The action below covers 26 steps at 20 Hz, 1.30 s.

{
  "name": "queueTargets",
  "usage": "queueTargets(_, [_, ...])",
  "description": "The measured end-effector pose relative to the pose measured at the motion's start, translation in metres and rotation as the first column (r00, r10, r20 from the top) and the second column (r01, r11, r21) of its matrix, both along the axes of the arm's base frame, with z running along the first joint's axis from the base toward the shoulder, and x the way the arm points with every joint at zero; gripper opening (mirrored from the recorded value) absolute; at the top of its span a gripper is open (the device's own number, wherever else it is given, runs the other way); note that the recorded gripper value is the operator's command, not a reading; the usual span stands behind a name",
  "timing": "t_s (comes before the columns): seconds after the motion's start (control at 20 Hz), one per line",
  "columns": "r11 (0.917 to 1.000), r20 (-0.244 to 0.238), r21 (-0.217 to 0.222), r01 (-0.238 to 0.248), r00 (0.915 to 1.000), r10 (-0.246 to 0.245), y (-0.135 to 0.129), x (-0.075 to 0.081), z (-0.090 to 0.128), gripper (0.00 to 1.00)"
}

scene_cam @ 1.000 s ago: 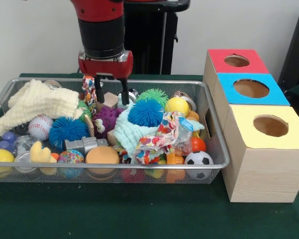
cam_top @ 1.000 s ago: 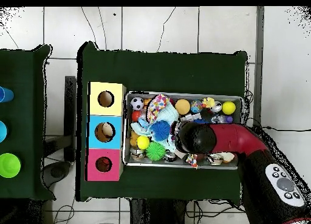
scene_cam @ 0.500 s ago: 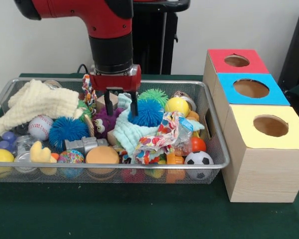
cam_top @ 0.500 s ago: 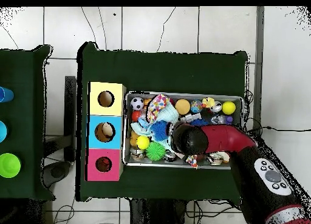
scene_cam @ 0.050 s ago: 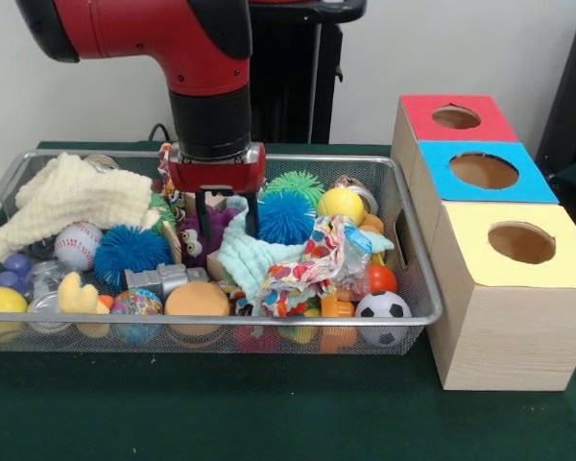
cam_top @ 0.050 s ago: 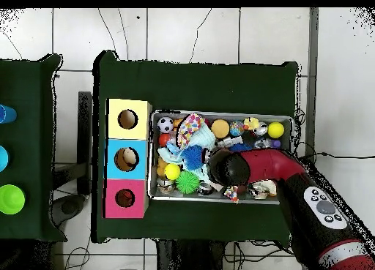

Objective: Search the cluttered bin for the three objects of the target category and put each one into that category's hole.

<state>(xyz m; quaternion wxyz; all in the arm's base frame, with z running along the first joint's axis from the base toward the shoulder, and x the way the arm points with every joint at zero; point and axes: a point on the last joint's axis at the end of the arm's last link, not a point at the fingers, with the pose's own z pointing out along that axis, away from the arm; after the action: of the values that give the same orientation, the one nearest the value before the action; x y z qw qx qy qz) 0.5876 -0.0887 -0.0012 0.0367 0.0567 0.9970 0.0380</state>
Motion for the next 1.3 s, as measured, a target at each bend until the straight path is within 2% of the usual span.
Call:
queueTargets(0.4, [0.9999, 0.036, 0.006, 0.016, 0.9992, -0.016, -0.019, 0.013, 0.005, 1.0])
queueTargets(0.6, [0.9999, 0.021, 0.013, 0.004, 0.9998, -0.005, -0.031, 0.017, 0.017, 1.0])
queueTargets(0.85, [0.9985, -0.056, 0.018, -0.051, 0.9971, 0.052, -0.053, 0.022, 0.033, 1.0])
queueTargets(1.0, [0.9965, -0.08, 0.02, -0.081, 0.9934, 0.083, -0.066, 0.03, 0.039, 1.0])
queueTargets(1.05, [0.9952, -0.086, 0.02, -0.095, 0.9916, 0.097, -0.072, 0.034, 0.041, 1.0])
queueTargets(1.1, [0.9919, -0.087, 0.022, -0.125, 0.9881, 0.127, -0.084, 0.046, 0.046, 1.0])
queueTargets(1.3, [0.9862, -0.068, 0.026, -0.164, 0.9839, 0.165, -0.1, 0.068, 0.049, 1.0])
